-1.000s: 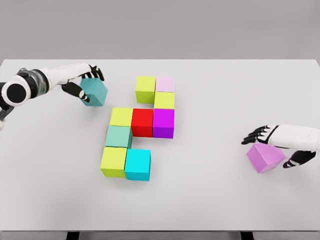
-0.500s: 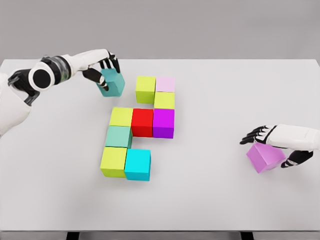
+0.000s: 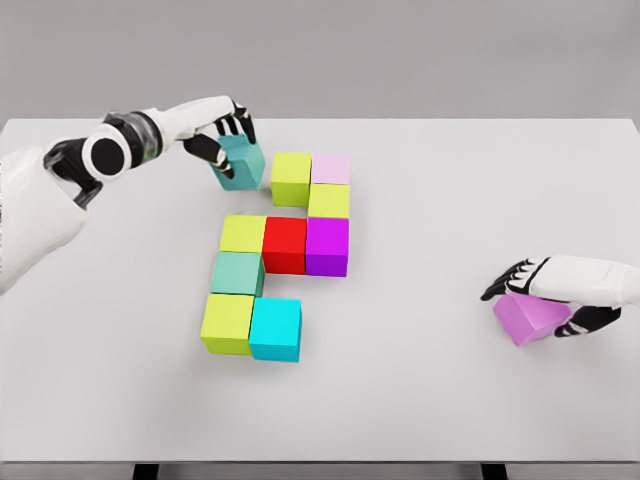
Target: Assemble the squares on the desktop into the number 2
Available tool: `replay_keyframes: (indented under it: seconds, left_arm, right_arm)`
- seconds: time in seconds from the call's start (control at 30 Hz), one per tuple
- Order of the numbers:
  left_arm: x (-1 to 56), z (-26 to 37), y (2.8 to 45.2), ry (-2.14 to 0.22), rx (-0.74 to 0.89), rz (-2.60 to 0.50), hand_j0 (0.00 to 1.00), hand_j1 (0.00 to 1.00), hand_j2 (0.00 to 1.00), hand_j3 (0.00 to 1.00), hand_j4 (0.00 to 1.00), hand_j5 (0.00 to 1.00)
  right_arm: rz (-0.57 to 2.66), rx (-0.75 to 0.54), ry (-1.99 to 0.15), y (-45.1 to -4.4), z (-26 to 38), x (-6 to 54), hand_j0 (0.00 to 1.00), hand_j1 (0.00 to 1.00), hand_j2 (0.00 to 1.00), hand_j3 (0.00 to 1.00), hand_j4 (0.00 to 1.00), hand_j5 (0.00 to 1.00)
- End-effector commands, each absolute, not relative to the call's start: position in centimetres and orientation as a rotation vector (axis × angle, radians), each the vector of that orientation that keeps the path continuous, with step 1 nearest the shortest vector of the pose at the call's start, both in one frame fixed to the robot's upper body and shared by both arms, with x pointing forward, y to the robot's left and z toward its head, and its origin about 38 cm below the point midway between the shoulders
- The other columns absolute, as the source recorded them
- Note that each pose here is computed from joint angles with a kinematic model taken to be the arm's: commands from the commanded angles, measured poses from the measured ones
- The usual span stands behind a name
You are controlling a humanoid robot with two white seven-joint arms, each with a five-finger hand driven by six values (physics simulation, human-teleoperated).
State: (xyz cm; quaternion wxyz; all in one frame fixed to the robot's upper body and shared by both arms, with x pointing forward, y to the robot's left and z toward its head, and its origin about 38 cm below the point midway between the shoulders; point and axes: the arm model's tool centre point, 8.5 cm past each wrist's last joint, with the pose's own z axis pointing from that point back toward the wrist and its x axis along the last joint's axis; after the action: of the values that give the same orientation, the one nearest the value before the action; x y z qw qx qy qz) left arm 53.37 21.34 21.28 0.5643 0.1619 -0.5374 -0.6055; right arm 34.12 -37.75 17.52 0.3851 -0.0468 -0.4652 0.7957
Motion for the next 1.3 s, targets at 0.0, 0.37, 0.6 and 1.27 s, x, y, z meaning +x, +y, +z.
replay_keyframes:
  seconds: [0.0,0.37,0.6,1.27]
  left_arm:
    - [53.4,21.3,21.0,-1.272,0.381,-1.430,0.42,0.42,0.42,0.42,0.42,0.42]
    - [53.3,21.3,20.6,-1.281,0.371,-1.436,0.58,0.58,0.58,0.58,0.58,0.58]
    - [53.1,21.1,20.5,-1.279,0.364,-1.440,0.75,0.75,0.75,0.75,0.75,0.75]
    - [52.6,21.1,19.9,-1.299,0.346,-1.484,0.95,0.95,0.95,0.95,0.95,0.95]
  right_arm:
    - [2.021,-0.119,-1.184,-37.9,17.5,34.1,0.73,0.73,0.73,0.73,0.73,0.73]
    - [2.028,-0.148,-1.209,-37.6,18.6,34.8,0.59,0.59,0.59,0.59,0.59,0.59]
    - [2.026,-0.172,-1.288,-36.1,19.8,36.1,0.59,0.59,0.59,0.59,0.59,0.59]
    - [2.077,-0.061,-1.444,-29.3,19.0,37.2,0.49,0.49,0.49,0.49,0.49,0.49]
